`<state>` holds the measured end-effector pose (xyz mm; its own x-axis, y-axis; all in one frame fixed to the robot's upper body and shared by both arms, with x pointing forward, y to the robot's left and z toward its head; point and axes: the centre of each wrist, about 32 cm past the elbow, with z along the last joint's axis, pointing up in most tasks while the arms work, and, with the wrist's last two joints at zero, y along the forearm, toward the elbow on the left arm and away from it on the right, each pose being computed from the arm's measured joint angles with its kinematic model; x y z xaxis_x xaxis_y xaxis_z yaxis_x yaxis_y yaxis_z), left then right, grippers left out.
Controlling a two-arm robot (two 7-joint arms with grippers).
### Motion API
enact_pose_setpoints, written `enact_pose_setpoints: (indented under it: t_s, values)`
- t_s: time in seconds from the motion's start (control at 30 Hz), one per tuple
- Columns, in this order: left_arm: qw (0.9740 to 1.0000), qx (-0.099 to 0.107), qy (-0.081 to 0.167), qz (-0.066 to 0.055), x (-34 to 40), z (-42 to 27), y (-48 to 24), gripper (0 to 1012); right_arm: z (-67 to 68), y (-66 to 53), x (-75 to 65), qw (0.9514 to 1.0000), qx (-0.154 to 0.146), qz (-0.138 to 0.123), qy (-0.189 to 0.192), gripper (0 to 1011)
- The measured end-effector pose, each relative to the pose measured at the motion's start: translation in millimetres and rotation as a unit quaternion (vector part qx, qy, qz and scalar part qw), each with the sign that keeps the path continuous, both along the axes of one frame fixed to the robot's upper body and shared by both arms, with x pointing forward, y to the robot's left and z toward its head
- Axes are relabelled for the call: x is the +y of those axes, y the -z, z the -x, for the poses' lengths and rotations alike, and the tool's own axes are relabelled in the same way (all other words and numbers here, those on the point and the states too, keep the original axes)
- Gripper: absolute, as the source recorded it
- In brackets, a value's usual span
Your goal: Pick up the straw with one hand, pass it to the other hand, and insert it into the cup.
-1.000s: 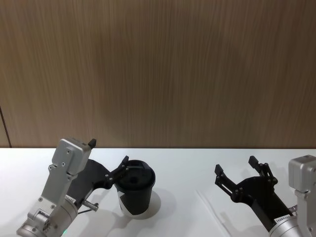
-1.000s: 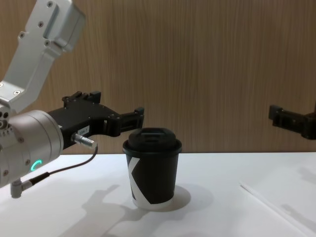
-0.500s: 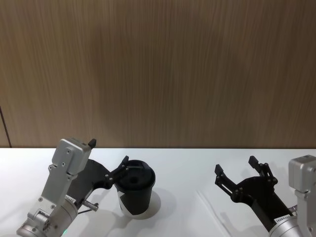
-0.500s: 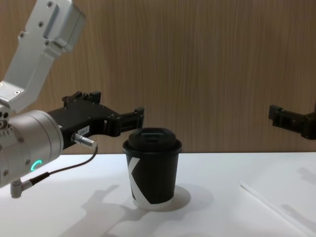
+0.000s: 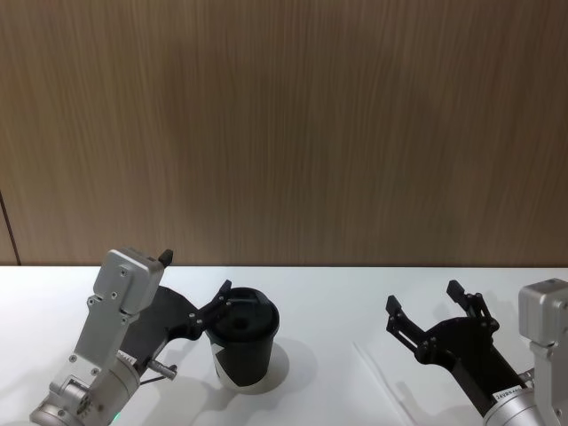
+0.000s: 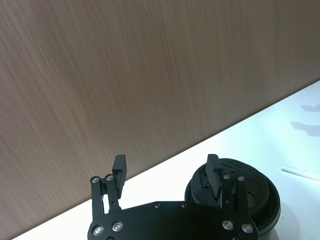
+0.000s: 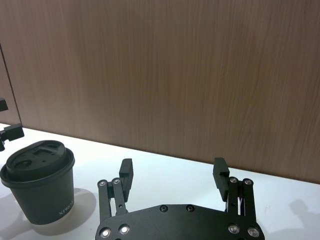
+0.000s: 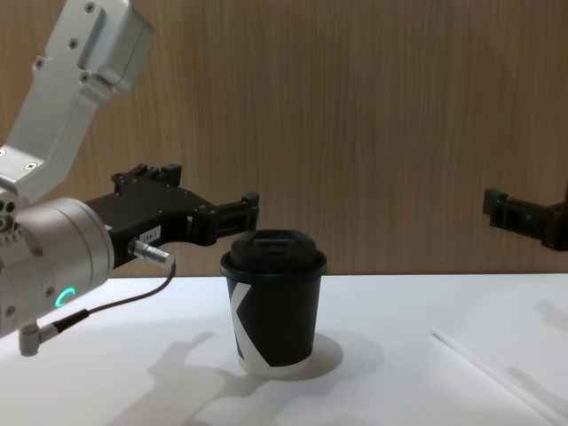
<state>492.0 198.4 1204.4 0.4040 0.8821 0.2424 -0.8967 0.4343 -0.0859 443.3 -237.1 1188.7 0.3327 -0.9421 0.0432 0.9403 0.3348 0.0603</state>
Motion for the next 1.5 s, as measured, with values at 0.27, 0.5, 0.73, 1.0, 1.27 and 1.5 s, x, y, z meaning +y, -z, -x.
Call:
enact_pose_setpoints:
  t_s: [0.27, 0.5, 0.73, 1.0, 1.27, 1.5]
  values:
    - [1.0, 0.0, 0.0, 0.0, 0.0, 0.0, 0.0, 1000, 0.0, -0.4, -0.4, 1.0, 0.0, 0.0, 0.0, 1001]
    - [1.0, 0.0, 0.0, 0.0, 0.0, 0.0, 0.0, 1000, 0.3, -4.6, -4.4, 1.0, 0.005, 0.008, -0.002, 1001]
    - [1.0, 0.0, 0.0, 0.0, 0.0, 0.0, 0.0, 1000, 1.7, -15.8, -11.7, 0.9994, 0.019, 0.027, -0.006, 1001]
    - [1.0, 0.0, 0.0, 0.0, 0.0, 0.0, 0.0, 1000, 3.0, -32.7, -19.0, 0.9975, 0.053, 0.046, -0.013, 1001]
    - [1.0, 0.0, 0.0, 0.0, 0.0, 0.0, 0.0, 1000, 2.7, -53.2, -23.7, 0.993, 0.104, 0.048, -0.03, 1001]
    - [1.0, 0.0, 0.0, 0.0, 0.0, 0.0, 0.0, 1000, 2.1, -66.1, -23.9, 0.9867, 0.152, 0.034, -0.046, 1001]
